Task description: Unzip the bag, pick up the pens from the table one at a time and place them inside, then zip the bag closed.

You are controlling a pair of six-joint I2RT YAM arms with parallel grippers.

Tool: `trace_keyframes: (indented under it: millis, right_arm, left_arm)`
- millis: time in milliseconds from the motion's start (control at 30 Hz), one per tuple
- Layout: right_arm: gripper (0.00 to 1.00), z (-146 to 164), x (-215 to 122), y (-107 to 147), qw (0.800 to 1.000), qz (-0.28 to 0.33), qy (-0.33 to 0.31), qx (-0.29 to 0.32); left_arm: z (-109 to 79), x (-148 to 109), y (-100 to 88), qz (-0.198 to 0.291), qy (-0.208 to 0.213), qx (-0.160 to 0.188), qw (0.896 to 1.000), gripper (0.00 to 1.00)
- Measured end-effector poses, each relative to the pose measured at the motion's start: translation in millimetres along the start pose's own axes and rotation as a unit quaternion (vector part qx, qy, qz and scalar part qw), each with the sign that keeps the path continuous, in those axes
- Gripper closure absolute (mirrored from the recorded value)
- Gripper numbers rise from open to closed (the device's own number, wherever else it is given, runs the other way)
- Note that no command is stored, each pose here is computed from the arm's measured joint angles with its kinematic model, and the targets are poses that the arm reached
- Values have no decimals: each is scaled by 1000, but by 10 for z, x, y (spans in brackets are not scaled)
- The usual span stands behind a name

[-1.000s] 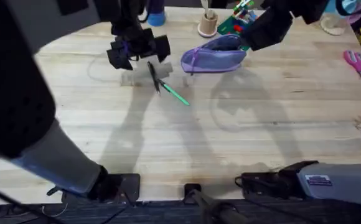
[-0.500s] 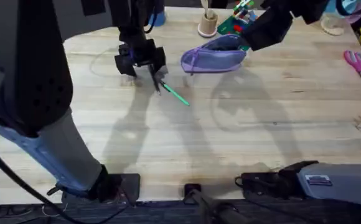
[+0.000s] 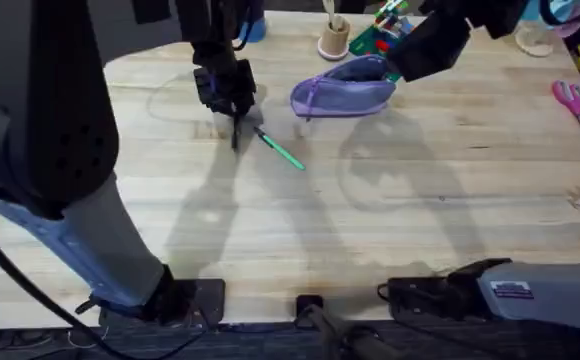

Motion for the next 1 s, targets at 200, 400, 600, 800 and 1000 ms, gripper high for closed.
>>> trace_keyframes:
  millis: [200,400,600,800,1000]
  right_arm:
    - [5,1,0,2,1000,1,0,0]
    - [5,6,0,9,1000,2,-1,30]
    - [5,15,-32,10,998,-1,1,66]
    - [5,109,-296,48,997,-26,14,72]
    - [6,294,-512,249,997,-10,5,82]
  left_arm:
    - [0,-1,-1,0,0,0,1000,950]
    - [-7,-6,-34,0,-4,11,1000,955]
    - [-101,-87,-222,-8,-1,49,999,959]
    - [-287,-502,-601,-69,24,87,994,958]
    - [-539,-911,-829,-126,49,154,979,958]
Point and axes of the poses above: each hand's point on the last joint's axis, 136 mm out from that joint toward the fingers, its own x axis out along the fingers, its own z axis along the line the jaws close on, y = z × x, the point moved 4 cm from there along -x, back along the fingers, and after that the axes turned 4 degrees about x, right-handed, at the moved point
